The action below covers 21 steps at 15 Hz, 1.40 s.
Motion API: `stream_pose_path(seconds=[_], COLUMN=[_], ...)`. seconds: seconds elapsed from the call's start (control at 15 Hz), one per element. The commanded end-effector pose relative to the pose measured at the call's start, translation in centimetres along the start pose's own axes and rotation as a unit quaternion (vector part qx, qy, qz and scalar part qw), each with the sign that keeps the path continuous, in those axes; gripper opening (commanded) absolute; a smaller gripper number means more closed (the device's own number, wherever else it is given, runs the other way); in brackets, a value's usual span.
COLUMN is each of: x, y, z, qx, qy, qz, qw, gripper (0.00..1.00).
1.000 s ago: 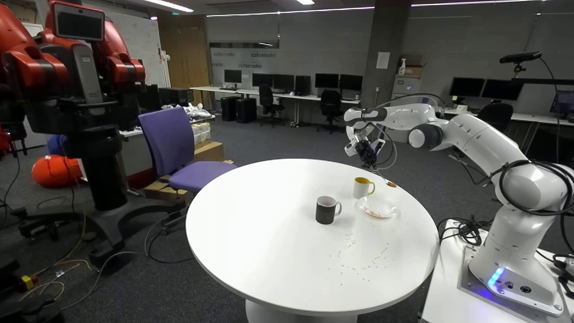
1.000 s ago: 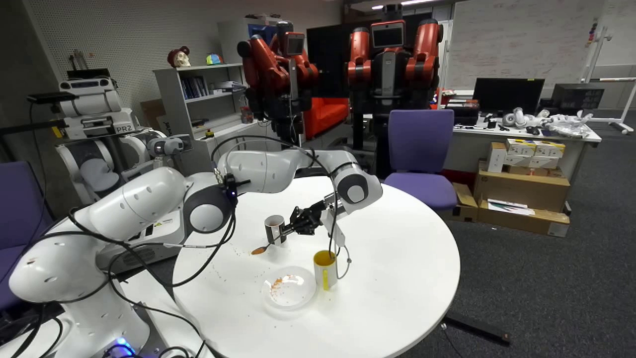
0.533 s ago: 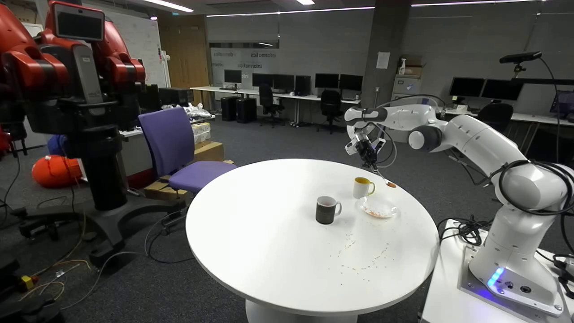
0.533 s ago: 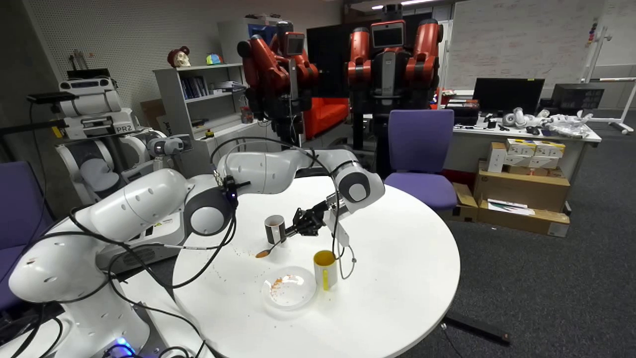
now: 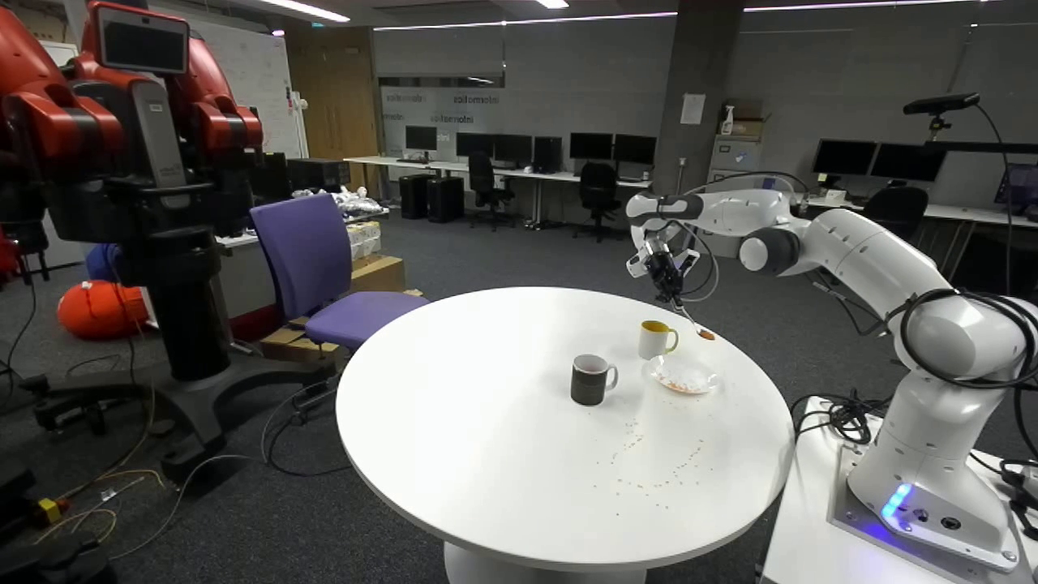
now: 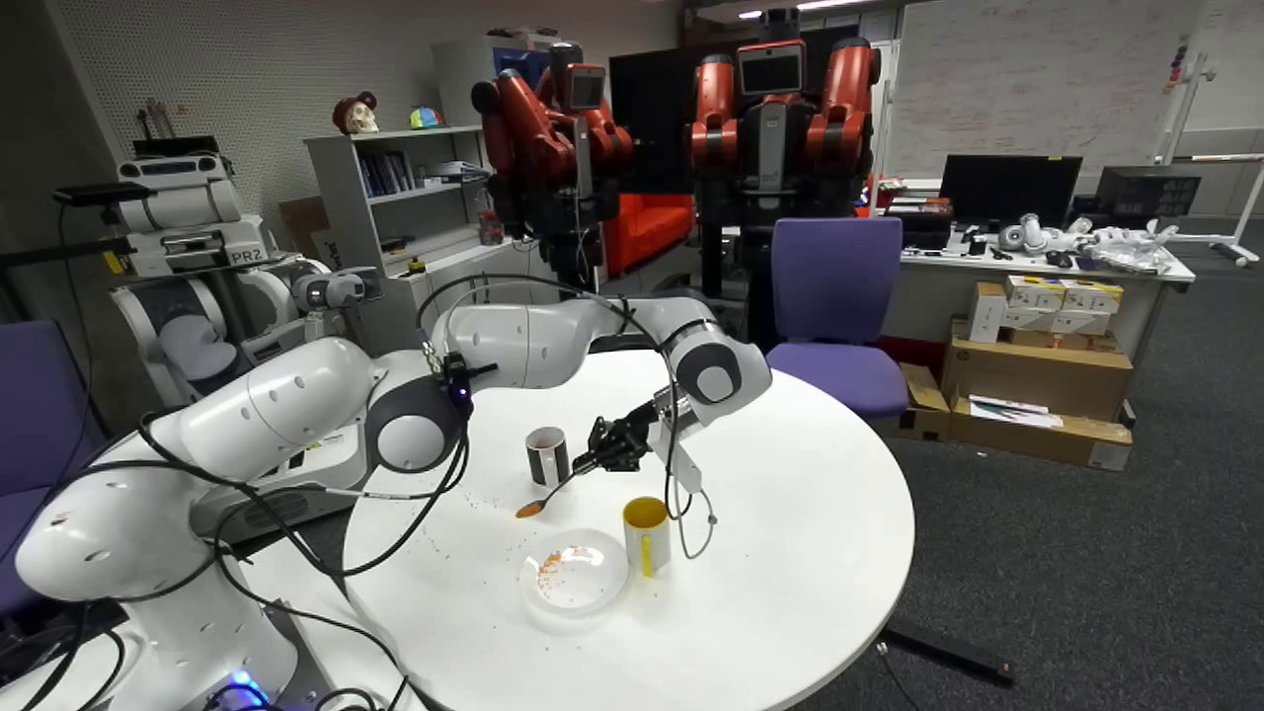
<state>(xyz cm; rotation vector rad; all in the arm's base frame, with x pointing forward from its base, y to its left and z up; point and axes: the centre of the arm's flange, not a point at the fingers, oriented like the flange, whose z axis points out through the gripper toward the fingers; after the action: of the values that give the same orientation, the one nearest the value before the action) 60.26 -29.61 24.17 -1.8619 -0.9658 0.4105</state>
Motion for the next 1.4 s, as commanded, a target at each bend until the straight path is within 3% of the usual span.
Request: stream_pose_path(seconds=[0.0, 1.33], x=[-0.6, -1.8], y=[1.3, 4.2], z=[-2.9, -3.7], qx=[-0.026, -0.054], qy=[0.001, 0.029], qz=[-0.006, 0.010], qw=[0.9996, 0.9981], gripper=[0.01, 0.01])
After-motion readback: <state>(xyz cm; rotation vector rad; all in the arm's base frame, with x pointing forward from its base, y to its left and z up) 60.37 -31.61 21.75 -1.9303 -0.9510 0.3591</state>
